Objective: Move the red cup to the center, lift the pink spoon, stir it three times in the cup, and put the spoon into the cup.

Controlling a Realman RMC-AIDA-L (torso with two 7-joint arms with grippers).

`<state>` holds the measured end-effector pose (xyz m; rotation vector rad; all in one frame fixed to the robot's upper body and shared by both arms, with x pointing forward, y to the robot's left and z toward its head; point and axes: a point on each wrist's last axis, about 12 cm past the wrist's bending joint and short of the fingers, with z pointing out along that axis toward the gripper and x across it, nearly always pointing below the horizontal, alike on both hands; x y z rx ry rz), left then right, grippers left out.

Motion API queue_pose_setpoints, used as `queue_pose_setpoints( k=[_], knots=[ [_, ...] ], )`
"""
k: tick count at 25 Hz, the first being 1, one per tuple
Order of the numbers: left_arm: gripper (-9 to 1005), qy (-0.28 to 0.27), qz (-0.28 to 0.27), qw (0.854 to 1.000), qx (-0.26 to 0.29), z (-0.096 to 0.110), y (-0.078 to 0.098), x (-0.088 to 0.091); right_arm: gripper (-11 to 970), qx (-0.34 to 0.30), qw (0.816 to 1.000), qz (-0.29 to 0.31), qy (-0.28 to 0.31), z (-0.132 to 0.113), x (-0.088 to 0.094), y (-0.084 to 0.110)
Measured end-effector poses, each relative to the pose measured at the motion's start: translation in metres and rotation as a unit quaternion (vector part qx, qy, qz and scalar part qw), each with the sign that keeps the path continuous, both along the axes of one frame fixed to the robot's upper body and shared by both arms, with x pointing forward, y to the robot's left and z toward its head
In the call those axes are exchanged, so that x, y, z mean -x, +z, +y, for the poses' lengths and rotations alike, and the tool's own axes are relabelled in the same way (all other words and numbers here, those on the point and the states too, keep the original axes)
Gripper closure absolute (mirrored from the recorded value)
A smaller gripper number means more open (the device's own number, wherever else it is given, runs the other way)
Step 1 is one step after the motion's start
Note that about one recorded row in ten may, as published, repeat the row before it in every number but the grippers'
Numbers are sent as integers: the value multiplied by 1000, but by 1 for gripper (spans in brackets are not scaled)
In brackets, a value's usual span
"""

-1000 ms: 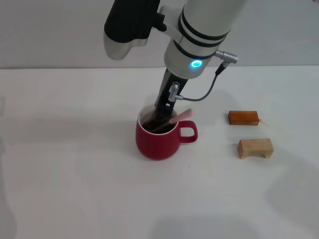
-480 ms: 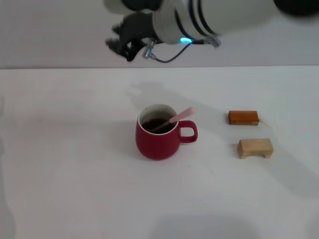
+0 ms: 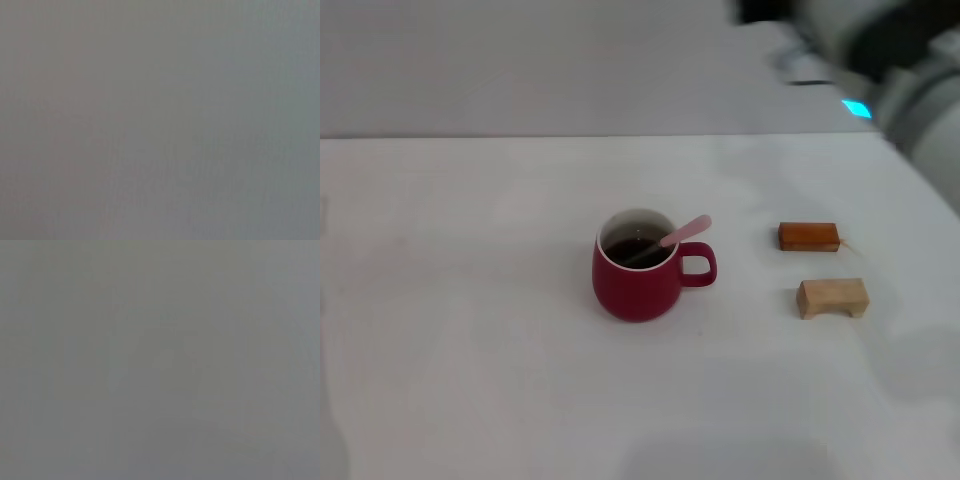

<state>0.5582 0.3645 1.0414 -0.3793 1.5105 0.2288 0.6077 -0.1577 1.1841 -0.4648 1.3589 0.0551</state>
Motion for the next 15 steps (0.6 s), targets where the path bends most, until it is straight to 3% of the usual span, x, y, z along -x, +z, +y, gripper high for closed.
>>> queue_pose_setpoints(
  k=[1, 2, 3, 4, 6, 7, 10, 15],
  knots=[
    [167, 0, 0, 1000, 0, 0, 0, 0, 702, -22, 999, -15, -33, -17, 4, -7],
    [167, 0, 0, 1000, 0, 0, 0, 0, 702, -22, 999, -15, -33, -17, 4, -7],
    [167, 0, 1, 1000, 0, 0, -1, 1, 702, -52, 994, -45, -89, -43, 13, -19],
    [167, 1, 2, 1000, 0, 1, -1, 2, 702, -52, 994, -45, -89, -43, 13, -19],
    [167, 1, 2, 1000, 0, 1, -2, 2, 702, -83, 980, -82, -162, -77, 32, -39],
    [167, 1, 2, 1000, 0, 1, -2, 2, 702, -83, 980, -82, -162, -77, 32, -39],
    [167, 3, 5, 1000, -2, 2, -3, 6, 702, -131, 957, -109, -234, -117, 57, -68],
    [167, 5, 5, 1000, -7, 4, -4, 7, 702, -165, 932, -113, -302, -160, 81, -100]
  ],
)
